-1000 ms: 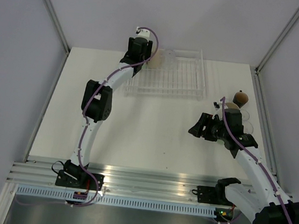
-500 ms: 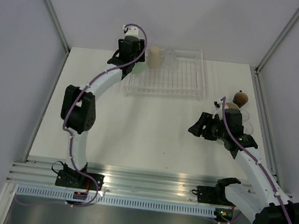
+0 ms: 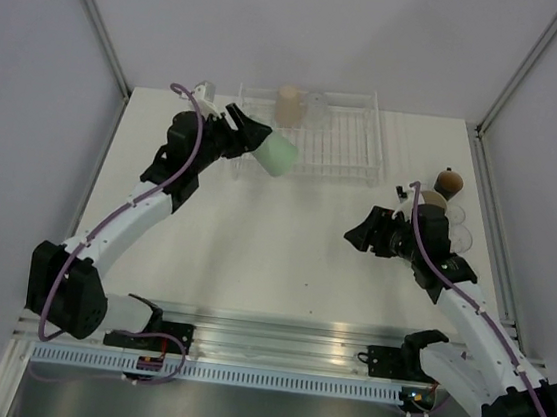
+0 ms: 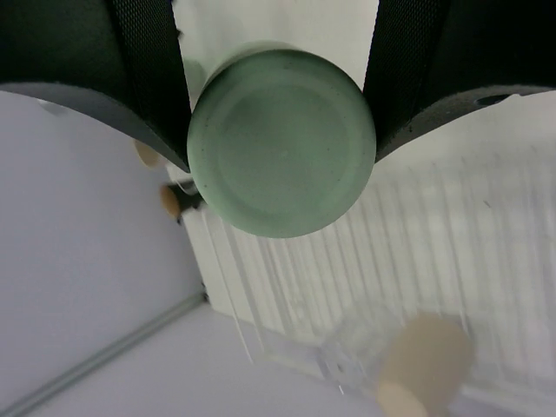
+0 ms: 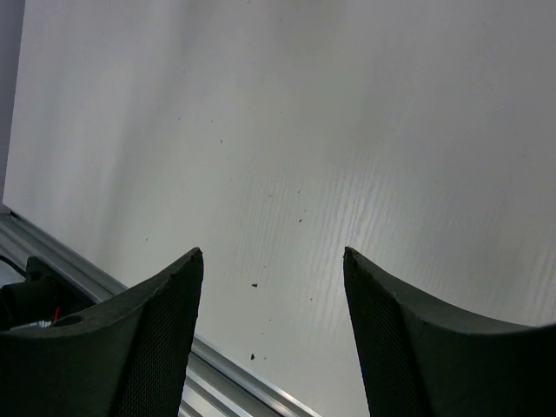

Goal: Unload the cups from the dish rack

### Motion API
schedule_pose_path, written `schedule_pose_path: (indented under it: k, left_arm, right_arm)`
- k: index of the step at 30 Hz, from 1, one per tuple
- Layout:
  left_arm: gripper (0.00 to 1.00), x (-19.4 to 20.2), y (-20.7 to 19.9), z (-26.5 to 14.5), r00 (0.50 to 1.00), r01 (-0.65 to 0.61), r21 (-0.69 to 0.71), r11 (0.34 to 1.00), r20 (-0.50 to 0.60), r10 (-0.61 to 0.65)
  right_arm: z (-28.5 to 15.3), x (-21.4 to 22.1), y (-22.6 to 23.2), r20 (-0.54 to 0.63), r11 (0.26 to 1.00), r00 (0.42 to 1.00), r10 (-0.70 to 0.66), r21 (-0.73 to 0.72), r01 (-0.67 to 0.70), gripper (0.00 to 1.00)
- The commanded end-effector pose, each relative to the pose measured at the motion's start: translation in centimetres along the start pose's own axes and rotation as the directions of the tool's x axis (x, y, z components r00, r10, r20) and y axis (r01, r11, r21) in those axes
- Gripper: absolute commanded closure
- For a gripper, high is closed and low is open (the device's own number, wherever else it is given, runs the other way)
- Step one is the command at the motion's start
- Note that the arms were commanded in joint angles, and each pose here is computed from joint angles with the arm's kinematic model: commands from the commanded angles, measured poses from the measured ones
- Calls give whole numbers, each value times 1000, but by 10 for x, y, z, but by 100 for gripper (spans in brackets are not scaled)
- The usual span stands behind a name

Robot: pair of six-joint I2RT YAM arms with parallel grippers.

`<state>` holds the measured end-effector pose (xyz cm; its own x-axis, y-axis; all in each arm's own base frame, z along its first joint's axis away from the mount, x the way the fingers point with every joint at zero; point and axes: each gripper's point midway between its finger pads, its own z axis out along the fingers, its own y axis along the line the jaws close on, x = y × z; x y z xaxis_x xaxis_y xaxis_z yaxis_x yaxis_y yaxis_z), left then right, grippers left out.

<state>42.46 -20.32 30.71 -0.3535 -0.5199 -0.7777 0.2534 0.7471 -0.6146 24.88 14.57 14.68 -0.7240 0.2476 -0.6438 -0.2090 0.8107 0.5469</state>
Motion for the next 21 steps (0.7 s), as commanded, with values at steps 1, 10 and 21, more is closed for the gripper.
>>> schedule_pose_path:
  k: [1,10,21]
  left_arm:
    - [98,29,-47,-48,965,246,225,943,-152,-215]
    - [98,92,-33,-126,782,594,303,745,-436,-446]
    - [98,140,18,-156,546,824,196,531,-525,-653]
  right_arm:
    - [11,-14,20,90,998,996,-20,-59,25,29]
    - [32,-6,77,171,970,985,-26,-233,66,29]
    - [29,12,121,253,910,967,-32,-393,133,29]
